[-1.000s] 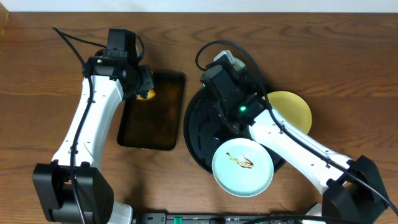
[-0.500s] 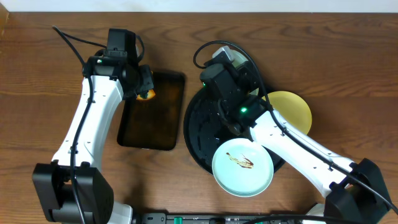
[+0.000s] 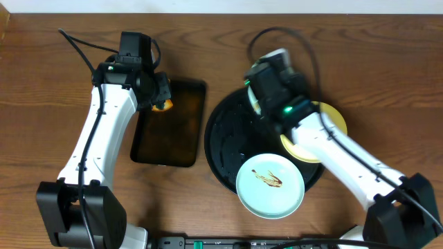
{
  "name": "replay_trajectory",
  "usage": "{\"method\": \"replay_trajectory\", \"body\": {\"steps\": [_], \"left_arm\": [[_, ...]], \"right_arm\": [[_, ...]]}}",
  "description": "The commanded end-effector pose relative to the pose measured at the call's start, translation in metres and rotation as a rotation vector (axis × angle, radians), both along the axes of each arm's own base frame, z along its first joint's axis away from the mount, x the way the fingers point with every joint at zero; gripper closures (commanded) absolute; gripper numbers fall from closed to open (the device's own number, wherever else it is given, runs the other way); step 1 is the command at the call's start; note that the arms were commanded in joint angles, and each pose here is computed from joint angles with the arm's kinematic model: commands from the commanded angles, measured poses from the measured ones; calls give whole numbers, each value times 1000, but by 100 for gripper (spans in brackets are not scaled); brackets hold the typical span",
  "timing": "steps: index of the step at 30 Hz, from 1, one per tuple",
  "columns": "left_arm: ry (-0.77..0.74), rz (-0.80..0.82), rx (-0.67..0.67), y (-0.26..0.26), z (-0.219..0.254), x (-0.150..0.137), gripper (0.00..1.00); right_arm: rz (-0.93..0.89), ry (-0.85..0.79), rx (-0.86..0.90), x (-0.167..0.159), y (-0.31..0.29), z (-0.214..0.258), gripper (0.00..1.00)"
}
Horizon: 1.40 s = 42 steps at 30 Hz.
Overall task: Clean dirty plates on tray and stack at the side
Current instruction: 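Lift the cleaned blue plate with the right gripper off the round tray, then place the blue plate on the table right of the tray and release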
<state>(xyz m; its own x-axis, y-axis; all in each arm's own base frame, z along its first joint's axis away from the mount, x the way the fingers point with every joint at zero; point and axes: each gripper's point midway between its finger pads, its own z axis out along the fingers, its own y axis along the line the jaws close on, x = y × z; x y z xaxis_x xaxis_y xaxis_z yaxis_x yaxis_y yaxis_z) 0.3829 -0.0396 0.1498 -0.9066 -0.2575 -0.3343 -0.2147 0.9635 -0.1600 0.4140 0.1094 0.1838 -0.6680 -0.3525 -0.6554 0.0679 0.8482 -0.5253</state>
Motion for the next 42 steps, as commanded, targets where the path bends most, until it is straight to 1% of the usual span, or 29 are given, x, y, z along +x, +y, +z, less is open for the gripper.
{"method": "replay_trajectory", "body": {"steps": [1, 4, 7, 10, 13, 17, 22, 26, 32, 36, 37, 39, 40, 41, 42], "left_arm": [[-18, 6, 10, 3, 6, 0, 92], [-18, 6, 10, 3, 6, 0, 92], [-18, 6, 10, 3, 6, 0, 92], [-17, 6, 10, 3, 6, 0, 92], [-17, 6, 10, 3, 6, 0, 92], [-15, 6, 10, 3, 6, -1, 92], [-14, 6, 10, 3, 6, -1, 92], [-14, 6, 10, 3, 6, -1, 92], [-14, 6, 10, 3, 6, -1, 92], [-14, 6, 10, 3, 6, -1, 92], [-14, 6, 10, 3, 6, -1, 92], [-14, 6, 10, 3, 6, -1, 92], [-14, 6, 10, 3, 6, -1, 92], [-14, 6, 10, 3, 6, -1, 92], [-14, 6, 10, 3, 6, -1, 91]], "right_arm": [[-135, -87, 178, 6, -36, 20, 99], [-230, -105, 271, 9, -77, 25, 99], [-353, -111, 337, 4, -125, 25, 99], [-505, -88, 365, -11, -177, 15, 99], [-672, -64, 389, -34, -222, 3, 99], [-843, -46, 411, -62, -266, -10, 99], [-939, 2, 465, -83, -296, -32, 99], [-1001, 53, 473, -99, -310, -55, 99], [-1037, 105, 474, -105, -317, -81, 99], [-999, 104, 538, -95, -310, -85, 90], [-979, 105, 566, -91, -306, -86, 83], [-909, 123, 632, -80, -294, -88, 64], [-854, 140, 679, -74, -285, -90, 58], [-798, 157, 726, -67, -275, -91, 53], [-730, 178, 773, -61, -264, -91, 52]]}}
